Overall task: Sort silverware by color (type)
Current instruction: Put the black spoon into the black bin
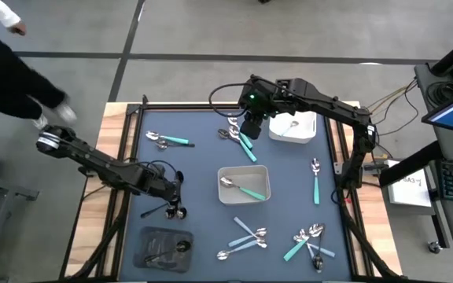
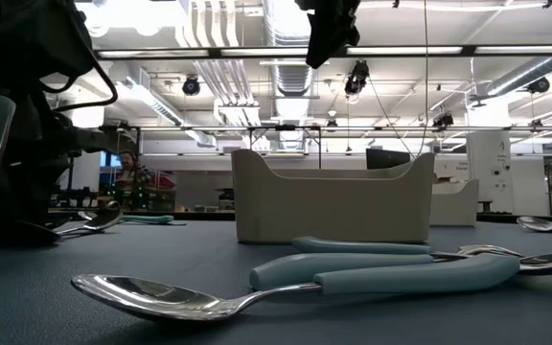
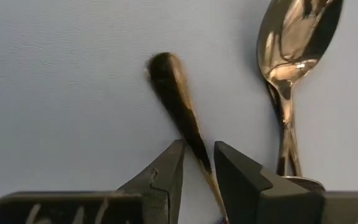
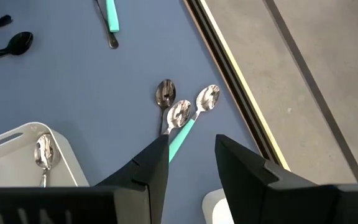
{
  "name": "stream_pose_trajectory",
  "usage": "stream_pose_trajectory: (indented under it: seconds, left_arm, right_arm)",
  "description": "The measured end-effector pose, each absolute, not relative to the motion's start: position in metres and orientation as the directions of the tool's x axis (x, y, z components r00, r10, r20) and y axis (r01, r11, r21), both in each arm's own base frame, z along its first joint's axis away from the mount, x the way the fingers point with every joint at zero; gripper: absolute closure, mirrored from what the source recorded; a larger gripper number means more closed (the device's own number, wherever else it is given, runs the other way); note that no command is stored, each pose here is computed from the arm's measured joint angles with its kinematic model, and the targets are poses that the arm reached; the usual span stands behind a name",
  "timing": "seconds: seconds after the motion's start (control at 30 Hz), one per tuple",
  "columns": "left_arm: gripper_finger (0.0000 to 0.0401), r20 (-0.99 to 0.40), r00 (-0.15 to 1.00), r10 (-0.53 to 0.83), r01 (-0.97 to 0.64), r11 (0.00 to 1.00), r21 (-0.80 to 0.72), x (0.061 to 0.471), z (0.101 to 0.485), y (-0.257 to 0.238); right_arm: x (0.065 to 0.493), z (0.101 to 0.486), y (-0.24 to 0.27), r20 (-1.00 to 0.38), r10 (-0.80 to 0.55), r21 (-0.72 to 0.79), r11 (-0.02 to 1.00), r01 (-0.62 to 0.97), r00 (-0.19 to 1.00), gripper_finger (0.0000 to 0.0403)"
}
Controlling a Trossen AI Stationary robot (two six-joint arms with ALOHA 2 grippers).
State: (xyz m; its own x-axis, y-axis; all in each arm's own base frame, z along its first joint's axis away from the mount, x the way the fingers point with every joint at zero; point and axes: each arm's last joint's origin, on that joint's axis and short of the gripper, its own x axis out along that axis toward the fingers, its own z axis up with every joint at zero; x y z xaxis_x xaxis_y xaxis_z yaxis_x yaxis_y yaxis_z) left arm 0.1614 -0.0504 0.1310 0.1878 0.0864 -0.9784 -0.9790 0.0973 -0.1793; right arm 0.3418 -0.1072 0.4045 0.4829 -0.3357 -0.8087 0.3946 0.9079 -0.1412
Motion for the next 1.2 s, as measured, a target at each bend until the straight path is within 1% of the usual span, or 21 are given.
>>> stream_pose_trajectory:
  seconds: [0.17,0.23,0.37,0.53,0.63,0.77,0.87,1.07,1.13,1.2]
  left_arm:
    - [0.0328,-0.979,0.185,0.085,-0.979,0.101,-0.176,0.163,0.132,-0.051]
    - [0.0340,-0.980,0.182,0.086,-0.979,0.104,-0.173,0.163,0.132,-0.051]
    - [0.0387,-0.980,0.178,0.088,-0.980,0.102,-0.169,0.163,0.133,-0.051]
    - [0.0393,-0.977,0.193,0.085,-0.978,0.100,-0.184,0.163,0.135,-0.051]
    - [0.0397,-0.969,0.234,0.080,-0.968,0.106,-0.226,0.164,0.144,-0.051]
    - [0.0400,-0.923,0.367,0.117,-0.927,0.134,-0.351,0.172,0.169,-0.052]
    - [0.0398,-0.876,0.463,0.134,-0.880,0.191,-0.436,0.180,0.194,-0.053]
    - [0.0399,-0.798,0.597,0.083,-0.742,0.434,-0.510,0.202,0.250,-0.062]
    - [0.0400,-0.814,0.572,0.100,-0.739,0.494,-0.458,0.205,0.262,-0.062]
    - [0.0400,-0.850,0.509,0.139,-0.758,0.539,-0.366,0.206,0.268,-0.061]
  right_arm:
    - [0.342,0.404,-0.107,-0.809,-0.336,-0.142,0.908,0.393,0.483,0.0280]
    - [0.342,0.404,-0.107,-0.809,-0.336,-0.143,0.909,0.393,0.483,0.0280]
    - [0.342,0.404,-0.107,-0.809,-0.336,-0.143,0.909,0.392,0.483,0.0280]
    - [0.342,0.404,-0.107,-0.809,-0.336,-0.143,0.909,0.392,0.483,0.0280]
    - [0.342,0.404,-0.107,-0.809,-0.336,-0.150,0.912,0.383,0.483,0.0280]
    - [0.342,0.405,-0.107,-0.809,-0.336,-0.152,0.912,0.380,0.483,0.0280]
    - [0.342,0.405,-0.107,-0.809,-0.336,-0.155,0.914,0.375,0.483,0.0280]
    - [0.342,0.405,-0.107,-0.809,-0.336,-0.166,0.918,0.361,0.483,0.0280]
    - [0.342,0.405,-0.107,-0.809,-0.336,-0.167,0.919,0.358,0.483,0.0280]
    - [0.342,0.404,-0.107,-0.809,-0.335,-0.173,0.921,0.349,0.483,0.0280]
